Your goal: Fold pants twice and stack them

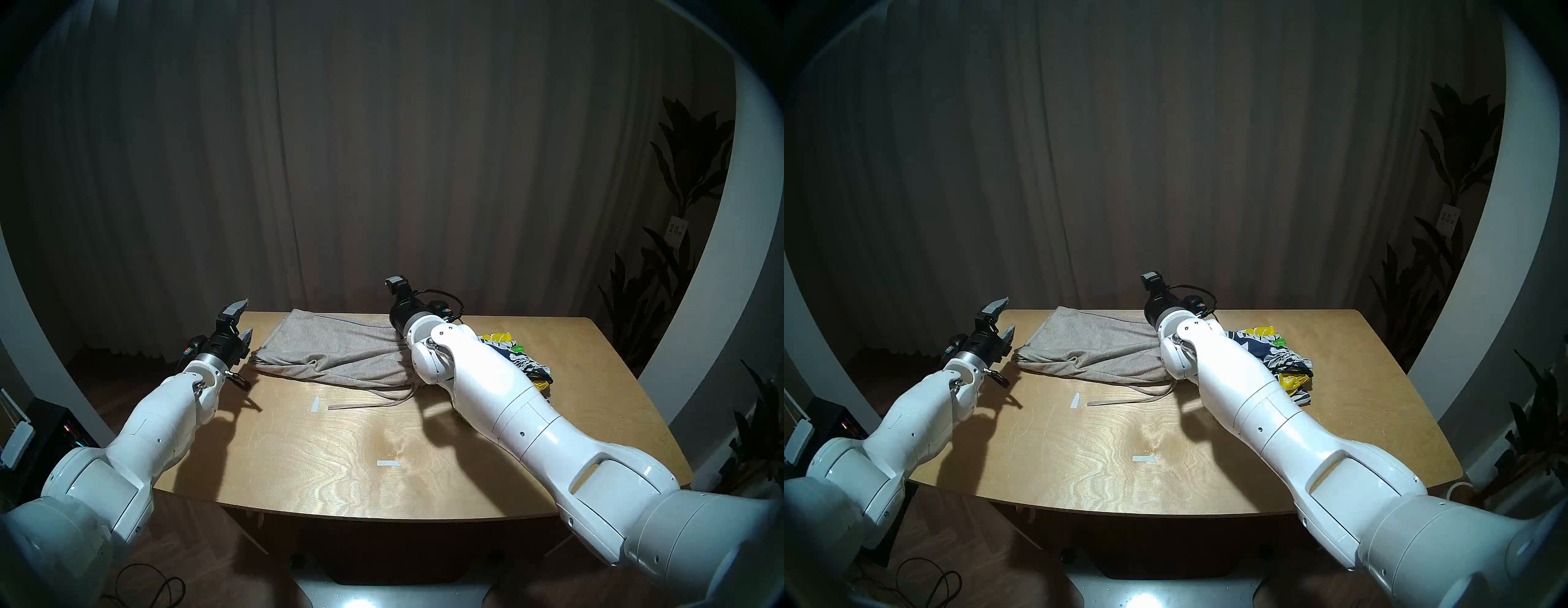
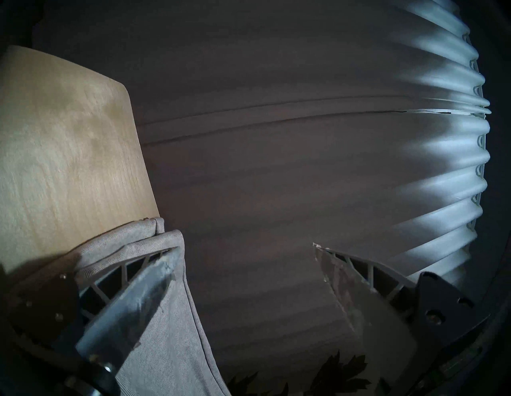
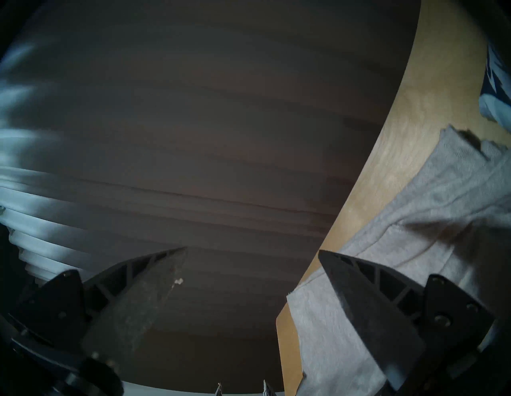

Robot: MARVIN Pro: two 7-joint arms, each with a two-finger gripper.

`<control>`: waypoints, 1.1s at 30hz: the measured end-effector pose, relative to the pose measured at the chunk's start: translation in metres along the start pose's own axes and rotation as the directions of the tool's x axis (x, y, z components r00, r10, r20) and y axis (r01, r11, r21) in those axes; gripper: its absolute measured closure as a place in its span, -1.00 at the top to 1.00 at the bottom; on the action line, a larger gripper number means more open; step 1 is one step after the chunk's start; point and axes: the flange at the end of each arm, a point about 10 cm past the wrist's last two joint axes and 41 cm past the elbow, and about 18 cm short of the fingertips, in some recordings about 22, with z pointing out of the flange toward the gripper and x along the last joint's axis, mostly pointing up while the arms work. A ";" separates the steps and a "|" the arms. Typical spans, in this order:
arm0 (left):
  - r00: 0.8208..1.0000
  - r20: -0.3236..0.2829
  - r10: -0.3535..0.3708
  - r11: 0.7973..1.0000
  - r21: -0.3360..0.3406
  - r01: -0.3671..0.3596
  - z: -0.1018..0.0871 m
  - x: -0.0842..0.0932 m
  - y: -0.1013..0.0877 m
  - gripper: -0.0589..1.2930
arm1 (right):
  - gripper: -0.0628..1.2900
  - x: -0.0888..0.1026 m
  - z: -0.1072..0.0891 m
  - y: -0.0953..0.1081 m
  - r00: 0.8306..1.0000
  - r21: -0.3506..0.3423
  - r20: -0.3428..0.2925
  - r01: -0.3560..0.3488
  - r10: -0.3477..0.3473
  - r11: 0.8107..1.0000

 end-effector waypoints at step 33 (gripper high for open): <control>0.978 0.189 -0.093 0.987 -0.110 0.115 -0.008 -0.054 0.012 0.90 | 0.91 0.123 -0.025 0.014 0.965 -0.018 -0.250 0.078 -0.080 0.997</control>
